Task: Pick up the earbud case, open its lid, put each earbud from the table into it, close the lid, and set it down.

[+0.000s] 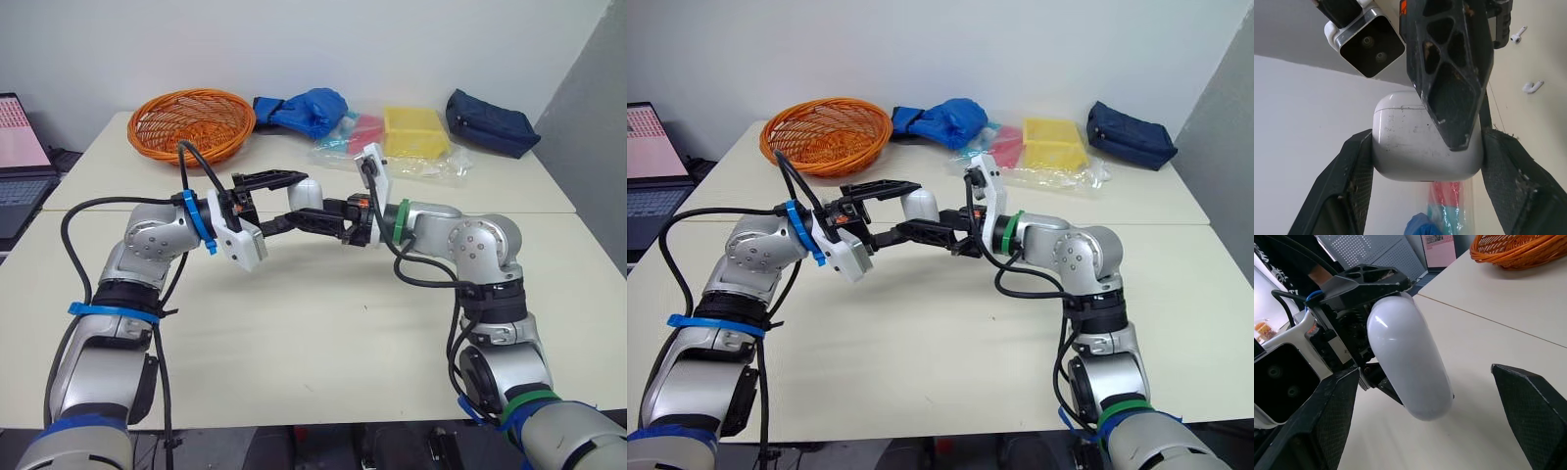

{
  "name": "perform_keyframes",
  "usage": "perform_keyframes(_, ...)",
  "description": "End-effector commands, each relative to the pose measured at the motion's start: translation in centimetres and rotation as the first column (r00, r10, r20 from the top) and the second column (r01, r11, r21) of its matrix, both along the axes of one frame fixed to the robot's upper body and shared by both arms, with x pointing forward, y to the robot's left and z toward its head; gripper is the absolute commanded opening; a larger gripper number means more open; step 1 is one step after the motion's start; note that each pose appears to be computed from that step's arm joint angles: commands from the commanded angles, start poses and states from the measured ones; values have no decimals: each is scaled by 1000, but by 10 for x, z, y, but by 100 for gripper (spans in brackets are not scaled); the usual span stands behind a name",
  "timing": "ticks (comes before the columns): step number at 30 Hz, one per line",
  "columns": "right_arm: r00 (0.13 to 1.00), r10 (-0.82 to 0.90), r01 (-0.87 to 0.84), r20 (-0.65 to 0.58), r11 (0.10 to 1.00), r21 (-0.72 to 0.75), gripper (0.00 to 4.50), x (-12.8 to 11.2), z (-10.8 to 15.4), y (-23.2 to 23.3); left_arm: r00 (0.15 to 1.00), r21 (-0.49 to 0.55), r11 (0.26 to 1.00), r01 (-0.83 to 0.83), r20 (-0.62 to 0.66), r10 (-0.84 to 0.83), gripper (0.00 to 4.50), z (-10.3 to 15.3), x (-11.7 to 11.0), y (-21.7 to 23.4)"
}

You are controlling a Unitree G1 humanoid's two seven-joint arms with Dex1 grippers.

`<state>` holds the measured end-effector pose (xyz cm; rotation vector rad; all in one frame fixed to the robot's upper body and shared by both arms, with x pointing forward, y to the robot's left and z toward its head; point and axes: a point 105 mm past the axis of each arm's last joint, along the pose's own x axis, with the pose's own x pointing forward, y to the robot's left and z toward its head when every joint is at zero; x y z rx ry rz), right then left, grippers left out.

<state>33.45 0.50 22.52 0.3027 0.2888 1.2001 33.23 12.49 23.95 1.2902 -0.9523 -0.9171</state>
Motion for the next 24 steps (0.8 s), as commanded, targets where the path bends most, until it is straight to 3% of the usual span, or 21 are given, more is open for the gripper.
perform_keyframes(1,999,-1,-1,53,999,41,450,0,19,1,998,-20,1000,16,60,-15,277,14,-4,1)
perform_keyframes(2,999,-4,2,52,999,41,450,0,19,1,998,-20,1000,16,61,-15,277,14,-4,0)
perform_keyframes(5,998,-11,9,54,999,41,393,1,19,1,997,-27,999,21,68,-20,277,15,-6,0)
perform_keyframes(13,997,-23,21,71,999,30,104,4,18,1,997,-24,999,26,69,-24,277,13,-6,-2)
perform_keyframes(22,997,-36,33,73,998,49,96,6,21,0,998,-28,999,46,49,-44,277,9,-10,-6)
perform_keyframes(24,996,-34,30,77,998,51,96,6,22,0,998,-30,998,51,46,-49,350,10,-11,-5)
